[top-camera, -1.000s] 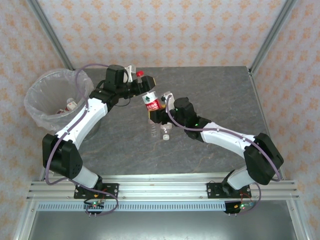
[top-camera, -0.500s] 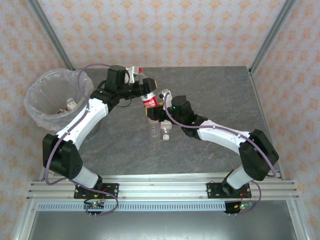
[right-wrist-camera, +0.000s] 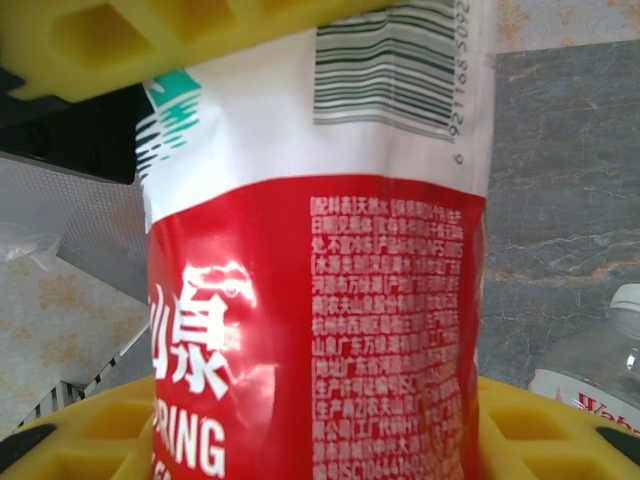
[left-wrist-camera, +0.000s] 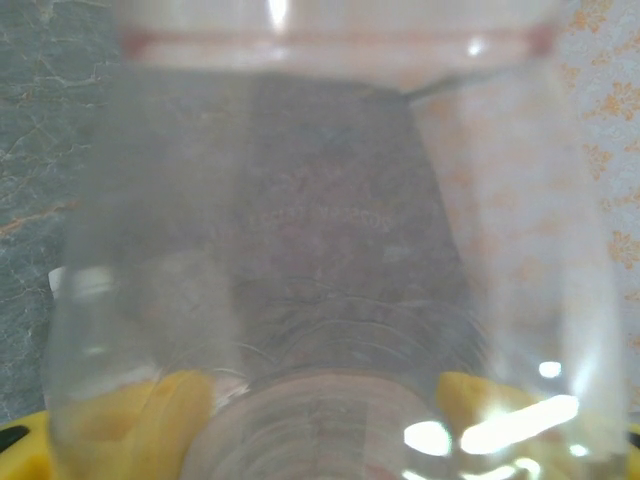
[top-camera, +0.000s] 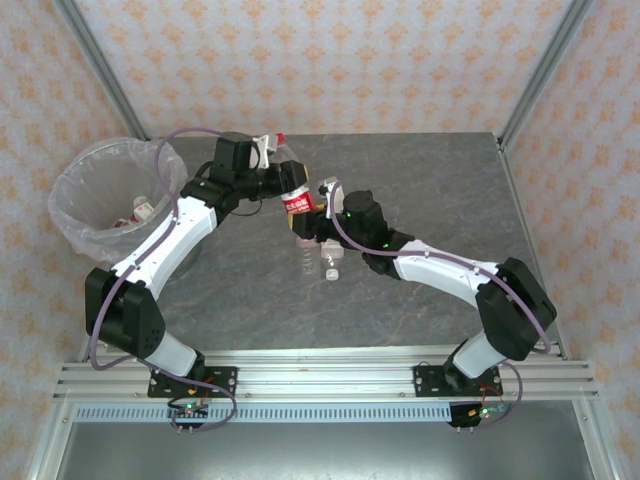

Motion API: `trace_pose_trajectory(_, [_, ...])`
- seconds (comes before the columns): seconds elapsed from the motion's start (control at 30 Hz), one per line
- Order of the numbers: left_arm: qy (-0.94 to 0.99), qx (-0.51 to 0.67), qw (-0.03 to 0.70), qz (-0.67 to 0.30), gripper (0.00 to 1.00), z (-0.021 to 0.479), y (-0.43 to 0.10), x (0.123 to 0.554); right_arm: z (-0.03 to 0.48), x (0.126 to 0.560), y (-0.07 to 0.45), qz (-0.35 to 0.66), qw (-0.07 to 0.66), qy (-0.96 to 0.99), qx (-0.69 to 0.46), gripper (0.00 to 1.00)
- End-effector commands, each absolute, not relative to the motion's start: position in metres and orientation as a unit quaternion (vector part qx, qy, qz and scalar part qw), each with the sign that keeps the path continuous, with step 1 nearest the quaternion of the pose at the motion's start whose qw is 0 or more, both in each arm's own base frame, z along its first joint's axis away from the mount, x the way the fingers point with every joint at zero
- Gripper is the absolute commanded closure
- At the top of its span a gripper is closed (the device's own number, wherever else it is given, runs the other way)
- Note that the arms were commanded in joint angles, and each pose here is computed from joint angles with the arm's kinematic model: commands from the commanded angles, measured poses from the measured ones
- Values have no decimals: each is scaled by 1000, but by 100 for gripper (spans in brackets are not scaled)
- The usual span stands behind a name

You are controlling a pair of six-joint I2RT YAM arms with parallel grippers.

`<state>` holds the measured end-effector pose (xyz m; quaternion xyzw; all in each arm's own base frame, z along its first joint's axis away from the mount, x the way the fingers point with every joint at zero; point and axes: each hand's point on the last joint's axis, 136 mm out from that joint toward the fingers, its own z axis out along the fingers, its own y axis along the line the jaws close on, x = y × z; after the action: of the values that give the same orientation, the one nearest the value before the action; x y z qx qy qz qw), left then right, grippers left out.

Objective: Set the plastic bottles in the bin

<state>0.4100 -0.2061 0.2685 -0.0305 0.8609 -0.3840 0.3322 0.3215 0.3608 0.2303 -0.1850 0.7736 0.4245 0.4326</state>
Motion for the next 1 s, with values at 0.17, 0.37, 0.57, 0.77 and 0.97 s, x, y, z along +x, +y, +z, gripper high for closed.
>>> trace_pose_trajectory(0.17, [858, -43, 349, -375, 42, 284, -199, 404, 261, 314, 363, 457, 460, 736, -194, 30])
trace_pose_trajectory(0.37, [861, -53, 347, -368, 42, 284, -197, 407, 257, 303, 348, 428, 466, 744, -217, 16])
trace_pose_trajectory(0.57, [864, -64, 357, -349, 42, 285, -190, 410, 263, 301, 321, 378, 509, 743, -213, 1])
trace_pose_trajectory(0.77, [865, -75, 375, -325, 42, 290, -179, 409, 280, 306, 291, 334, 569, 730, -176, 1])
trace_pose_trajectory(0.97, [864, -87, 396, -299, 42, 297, -165, 406, 277, 325, 252, 266, 614, 738, -84, 1])
